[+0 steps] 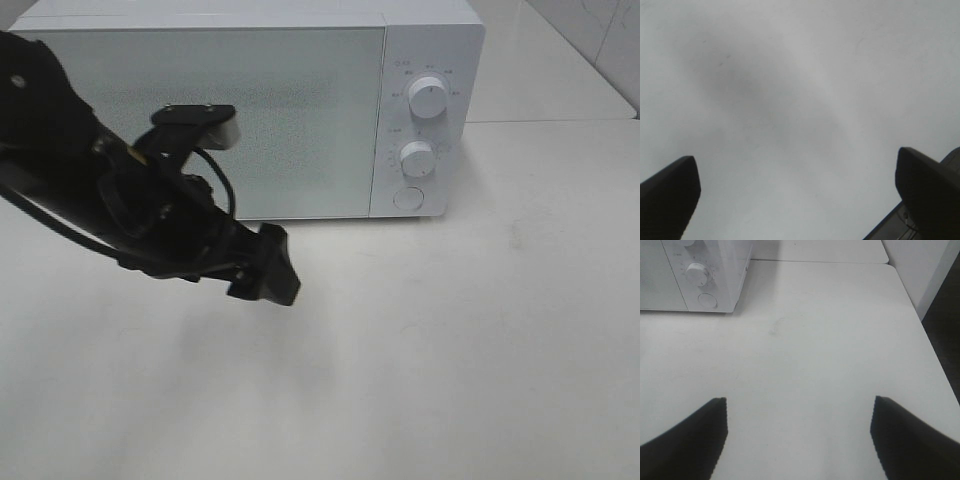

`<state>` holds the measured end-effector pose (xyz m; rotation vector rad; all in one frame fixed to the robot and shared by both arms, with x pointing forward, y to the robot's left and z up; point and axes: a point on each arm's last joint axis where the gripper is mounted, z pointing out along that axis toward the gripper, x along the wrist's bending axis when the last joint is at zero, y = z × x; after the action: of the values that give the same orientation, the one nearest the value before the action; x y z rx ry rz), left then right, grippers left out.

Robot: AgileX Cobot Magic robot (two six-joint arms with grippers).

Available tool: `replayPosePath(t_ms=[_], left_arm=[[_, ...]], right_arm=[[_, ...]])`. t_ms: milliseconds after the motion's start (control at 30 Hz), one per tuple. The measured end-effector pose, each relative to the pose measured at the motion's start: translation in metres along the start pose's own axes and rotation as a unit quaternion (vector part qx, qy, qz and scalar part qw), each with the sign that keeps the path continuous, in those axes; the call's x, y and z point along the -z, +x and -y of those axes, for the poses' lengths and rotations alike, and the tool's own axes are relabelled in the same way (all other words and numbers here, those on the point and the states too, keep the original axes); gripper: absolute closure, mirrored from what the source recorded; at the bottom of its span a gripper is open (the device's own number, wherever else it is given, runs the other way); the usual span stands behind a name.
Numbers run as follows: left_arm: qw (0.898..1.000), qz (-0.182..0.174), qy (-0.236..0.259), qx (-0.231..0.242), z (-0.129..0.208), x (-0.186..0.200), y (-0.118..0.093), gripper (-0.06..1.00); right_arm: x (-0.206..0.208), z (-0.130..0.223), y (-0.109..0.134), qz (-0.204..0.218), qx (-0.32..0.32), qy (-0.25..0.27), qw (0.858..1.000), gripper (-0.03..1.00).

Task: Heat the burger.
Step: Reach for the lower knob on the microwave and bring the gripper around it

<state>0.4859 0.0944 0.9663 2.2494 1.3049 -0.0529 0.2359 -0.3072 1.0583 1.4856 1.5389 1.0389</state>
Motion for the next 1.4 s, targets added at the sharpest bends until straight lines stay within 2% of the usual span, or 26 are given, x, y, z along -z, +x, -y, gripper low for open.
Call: replayPosePath(t_ms=[67, 133, 167, 267, 433, 467, 533, 567, 667, 733, 767, 833, 1000, 1033, 1167, 1400], left_arm=[[1.000, -0.001, 0.007, 0.009, 0.000, 0.005, 0.006, -0.04], [0.999, -0.006, 0.016, 0.039, 0.001, 0.023, 0.026, -0.04], [0.999, -0.006, 0.016, 0.039, 0.001, 0.023, 0.026, -0.04], [0.996, -0.013, 0.024, 0.086, 0.005, 0.054, 0.055, -0.04], [0.992, -0.031, 0.022, 0.119, 0.010, 0.079, 0.072, -0.04], [0.990, -0.047, 0.025, 0.131, 0.015, 0.091, 0.081, -0.04], [0.989, -0.057, 0.025, 0.136, 0.017, 0.098, 0.085, -0.04], [0.986, -0.076, 0.025, 0.148, 0.022, 0.111, 0.091, -0.04], [0.984, -0.087, 0.025, 0.155, 0.025, 0.118, 0.094, -0.04], [0.976, -0.124, 0.025, 0.179, 0.037, 0.142, 0.106, -0.04], [0.976, -0.124, 0.025, 0.179, 0.037, 0.142, 0.106, -0.04], [0.969, -0.147, 0.018, 0.200, 0.047, 0.161, 0.114, -0.04], [0.960, -0.169, -0.001, 0.224, 0.061, 0.187, 0.116, -0.04], [0.957, -0.179, -0.019, 0.228, 0.067, 0.199, 0.113, -0.04], [0.956, -0.186, -0.033, 0.226, 0.079, 0.206, 0.104, -0.04], [0.956, -0.186, -0.028, 0.225, 0.122, 0.200, 0.081, -0.04]], right_arm=[[0.000, 0.000, 0.000, 0.000, 0.000, 0.000, 1.000, 0.20], [0.000, 0.000, 0.000, 0.000, 0.000, 0.000, 1.000, 0.20], [0.000, 0.000, 0.000, 0.000, 0.000, 0.000, 1.000, 0.20], [0.000, 0.000, 0.000, 0.000, 0.000, 0.000, 1.000, 0.20], [0.000, 0.000, 0.000, 0.000, 0.000, 0.000, 1.000, 0.20], [0.000, 0.000, 0.000, 0.000, 0.000, 0.000, 1.000, 0.20], [0.000, 0.000, 0.000, 0.000, 0.000, 0.000, 1.000, 0.20], [0.000, 0.000, 0.000, 0.000, 0.000, 0.000, 1.000, 0.20], [0.000, 0.000, 0.000, 0.000, 0.000, 0.000, 1.000, 0.20], [0.000, 0.000, 0.000, 0.000, 0.000, 0.000, 1.000, 0.20], [0.000, 0.000, 0.000, 0.000, 0.000, 0.000, 1.000, 0.20], [0.000, 0.000, 0.000, 0.000, 0.000, 0.000, 1.000, 0.20], [0.000, 0.000, 0.000, 0.000, 0.000, 0.000, 1.000, 0.20], [0.000, 0.000, 0.000, 0.000, 0.000, 0.000, 1.000, 0.20], [0.000, 0.000, 0.000, 0.000, 0.000, 0.000, 1.000, 0.20], [0.000, 0.000, 0.000, 0.000, 0.000, 0.000, 1.000, 0.20]])
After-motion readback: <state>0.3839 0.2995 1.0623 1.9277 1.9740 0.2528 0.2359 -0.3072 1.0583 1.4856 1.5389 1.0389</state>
